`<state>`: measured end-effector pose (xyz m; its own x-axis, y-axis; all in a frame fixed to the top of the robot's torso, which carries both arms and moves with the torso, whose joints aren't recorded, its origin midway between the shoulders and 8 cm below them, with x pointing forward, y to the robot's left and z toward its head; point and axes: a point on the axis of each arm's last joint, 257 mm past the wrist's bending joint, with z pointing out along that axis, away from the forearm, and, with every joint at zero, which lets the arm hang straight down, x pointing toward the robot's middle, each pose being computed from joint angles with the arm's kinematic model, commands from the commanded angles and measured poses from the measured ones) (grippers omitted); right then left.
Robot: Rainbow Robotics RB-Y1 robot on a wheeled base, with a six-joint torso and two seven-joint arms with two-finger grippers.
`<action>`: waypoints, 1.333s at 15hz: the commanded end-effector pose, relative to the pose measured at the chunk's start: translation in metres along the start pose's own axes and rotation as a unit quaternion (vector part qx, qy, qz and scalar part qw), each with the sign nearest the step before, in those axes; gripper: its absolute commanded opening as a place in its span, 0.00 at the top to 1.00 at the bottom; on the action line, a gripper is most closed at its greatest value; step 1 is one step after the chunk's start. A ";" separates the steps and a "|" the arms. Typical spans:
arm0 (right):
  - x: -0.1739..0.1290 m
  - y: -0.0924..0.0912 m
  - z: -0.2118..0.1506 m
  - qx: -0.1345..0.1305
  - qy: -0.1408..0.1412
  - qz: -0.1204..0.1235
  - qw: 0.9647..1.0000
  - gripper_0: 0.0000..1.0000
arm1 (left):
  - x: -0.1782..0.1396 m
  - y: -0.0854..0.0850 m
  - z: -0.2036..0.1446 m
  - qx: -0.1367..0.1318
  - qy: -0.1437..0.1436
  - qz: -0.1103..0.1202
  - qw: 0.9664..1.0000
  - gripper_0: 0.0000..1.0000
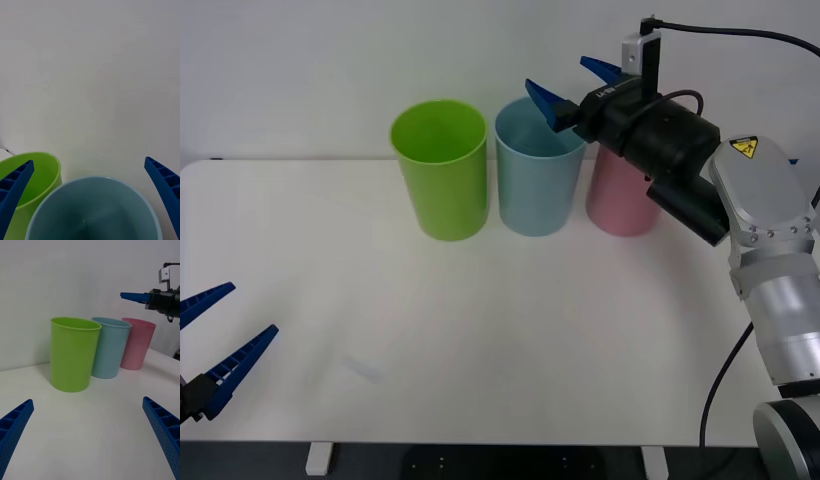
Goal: Grasp the object on the table and drop it into the matching bin: aluminum can to the light blue bin, PET bottle to the pink bin.
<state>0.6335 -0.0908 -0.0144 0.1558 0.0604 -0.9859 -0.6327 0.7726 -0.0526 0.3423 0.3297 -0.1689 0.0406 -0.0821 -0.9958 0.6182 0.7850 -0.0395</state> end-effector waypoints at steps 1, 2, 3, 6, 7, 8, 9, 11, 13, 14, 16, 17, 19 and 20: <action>0.006 0.001 -0.028 -0.005 0.004 -0.011 1.000 0.00 | 0.000 0.000 0.000 0.000 0.000 0.000 1.000 0.00; 0.010 0.003 -0.039 -0.010 0.008 -0.015 1.000 0.00 | 0.000 0.000 0.000 0.000 0.000 0.000 1.000 0.00; 0.011 0.004 -0.050 -0.014 0.009 -0.016 1.000 0.00 | 0.000 0.000 0.000 0.000 0.000 0.000 1.000 0.00; 0.020 0.003 -0.086 -0.018 0.018 -0.020 0.999 0.00 | 0.000 0.000 0.000 0.000 0.000 0.000 1.000 0.00; 0.024 0.003 -0.098 -0.017 0.021 -0.022 0.999 0.00 | 0.000 0.000 0.000 0.000 0.000 0.000 1.000 0.00; 0.024 0.003 -0.107 -0.015 0.021 -0.025 0.999 0.00 | 0.000 0.000 0.000 0.000 0.000 0.000 1.000 0.00; 0.025 0.003 -0.117 -0.014 0.023 -0.029 0.999 0.00 | 0.000 0.000 0.000 0.000 0.000 0.000 1.000 0.00; 0.034 0.004 -0.141 -0.025 0.037 -0.033 0.998 0.00 | 0.000 0.000 0.000 0.000 0.000 0.000 1.000 0.00; 0.042 0.005 -0.163 -0.036 0.049 -0.039 0.997 0.00 | 0.000 0.000 0.000 0.000 0.000 0.000 1.000 0.00; 0.046 0.006 -0.171 -0.041 0.054 -0.041 0.997 0.00 | 0.000 0.000 0.000 0.000 0.000 0.000 1.000 0.00; 0.059 0.008 -0.193 -0.041 0.063 -0.061 0.995 0.00 | 0.000 0.000 0.000 0.000 0.000 0.000 1.000 0.00; 0.068 0.007 -0.204 -0.037 0.069 -0.071 0.994 0.00 | 0.000 0.000 0.000 0.000 0.000 0.000 1.000 0.00; 0.083 0.008 -0.223 -0.034 0.084 -0.093 0.992 0.00 | 0.000 0.000 0.000 0.000 0.000 0.000 1.000 0.00; 0.090 0.009 -0.232 -0.036 0.090 -0.099 0.990 0.00 | 0.000 0.000 0.000 0.000 0.000 0.000 1.000 0.00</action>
<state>0.4710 -0.2216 -0.1342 0.1487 -0.1936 -0.9697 -0.6567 0.7139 -0.2432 0.3423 0.3297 -0.1689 0.0407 -0.0821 -0.9958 0.6182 0.7850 -0.0394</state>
